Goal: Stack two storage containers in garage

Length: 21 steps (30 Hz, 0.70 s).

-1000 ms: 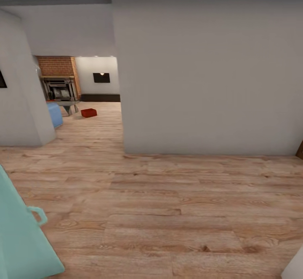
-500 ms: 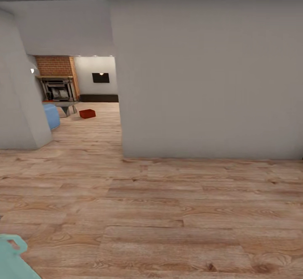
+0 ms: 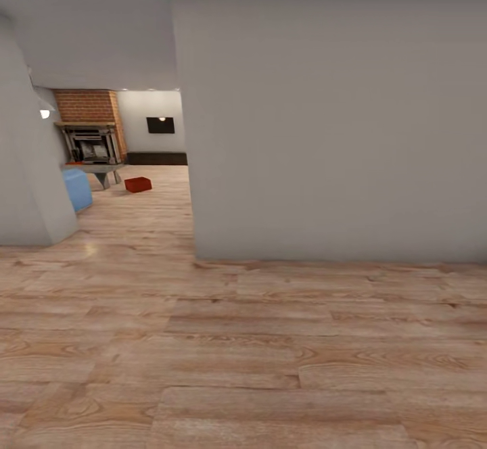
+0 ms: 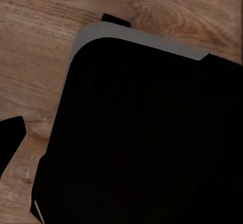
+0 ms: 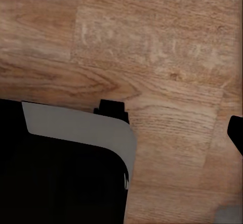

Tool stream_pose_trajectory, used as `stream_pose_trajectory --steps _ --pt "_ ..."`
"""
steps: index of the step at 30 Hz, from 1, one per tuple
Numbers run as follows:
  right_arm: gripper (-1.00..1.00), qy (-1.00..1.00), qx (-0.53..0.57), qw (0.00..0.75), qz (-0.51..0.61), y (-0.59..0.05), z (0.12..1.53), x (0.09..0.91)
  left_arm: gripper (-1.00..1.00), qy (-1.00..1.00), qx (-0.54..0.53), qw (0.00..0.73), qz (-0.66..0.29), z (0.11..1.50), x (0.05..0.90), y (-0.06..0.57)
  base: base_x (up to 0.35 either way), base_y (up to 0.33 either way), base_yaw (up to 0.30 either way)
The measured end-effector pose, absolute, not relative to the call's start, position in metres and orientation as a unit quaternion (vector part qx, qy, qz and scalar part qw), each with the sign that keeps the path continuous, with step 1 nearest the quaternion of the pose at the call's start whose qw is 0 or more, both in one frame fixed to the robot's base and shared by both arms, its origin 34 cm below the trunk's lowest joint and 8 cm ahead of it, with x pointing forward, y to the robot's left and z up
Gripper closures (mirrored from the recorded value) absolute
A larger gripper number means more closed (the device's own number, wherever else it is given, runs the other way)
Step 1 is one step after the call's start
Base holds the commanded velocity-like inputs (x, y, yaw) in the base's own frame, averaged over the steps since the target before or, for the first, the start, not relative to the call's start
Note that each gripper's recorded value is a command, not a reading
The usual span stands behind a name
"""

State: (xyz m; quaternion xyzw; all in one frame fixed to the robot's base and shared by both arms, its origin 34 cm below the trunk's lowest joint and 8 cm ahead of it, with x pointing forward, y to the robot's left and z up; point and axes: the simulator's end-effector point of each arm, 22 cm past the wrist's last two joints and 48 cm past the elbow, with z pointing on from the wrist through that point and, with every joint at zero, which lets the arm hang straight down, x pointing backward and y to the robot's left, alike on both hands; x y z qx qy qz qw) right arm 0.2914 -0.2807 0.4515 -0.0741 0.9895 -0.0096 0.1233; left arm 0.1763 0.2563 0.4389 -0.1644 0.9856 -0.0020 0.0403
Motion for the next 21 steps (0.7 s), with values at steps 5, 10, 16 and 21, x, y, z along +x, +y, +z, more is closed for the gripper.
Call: stream_pose_trajectory --steps 5,10,16,21 --pt "-1.0 0.99 -0.074 0.123 -0.01 -0.2808 0.4515 0.2915 -1.0 0.986 -0.164 0.04 -0.002 0.4389 0.1762 0.2563 0.326 0.0 0.0" --pt "-1.0 0.99 -0.074 0.123 -0.01 -0.2808 0.4515 0.2914 -1.0 0.986 -0.164 0.04 -0.002 0.4389 0.1761 0.2558 0.326 0.0 0.0" --pt "-1.0 0.99 -0.074 0.124 -0.009 -0.2797 0.4515 0.2915 -1.0 0.986 -0.164 0.04 -0.003 0.4389 0.1761 0.2551 0.326 0.0 0.0" --pt "-1.0 0.99 -0.074 0.124 -0.009 -0.2796 0.4515 0.2915 -1.0 0.986 -0.164 0.04 -0.003 0.4389 0.176 0.255 0.326 0.0 0.0"
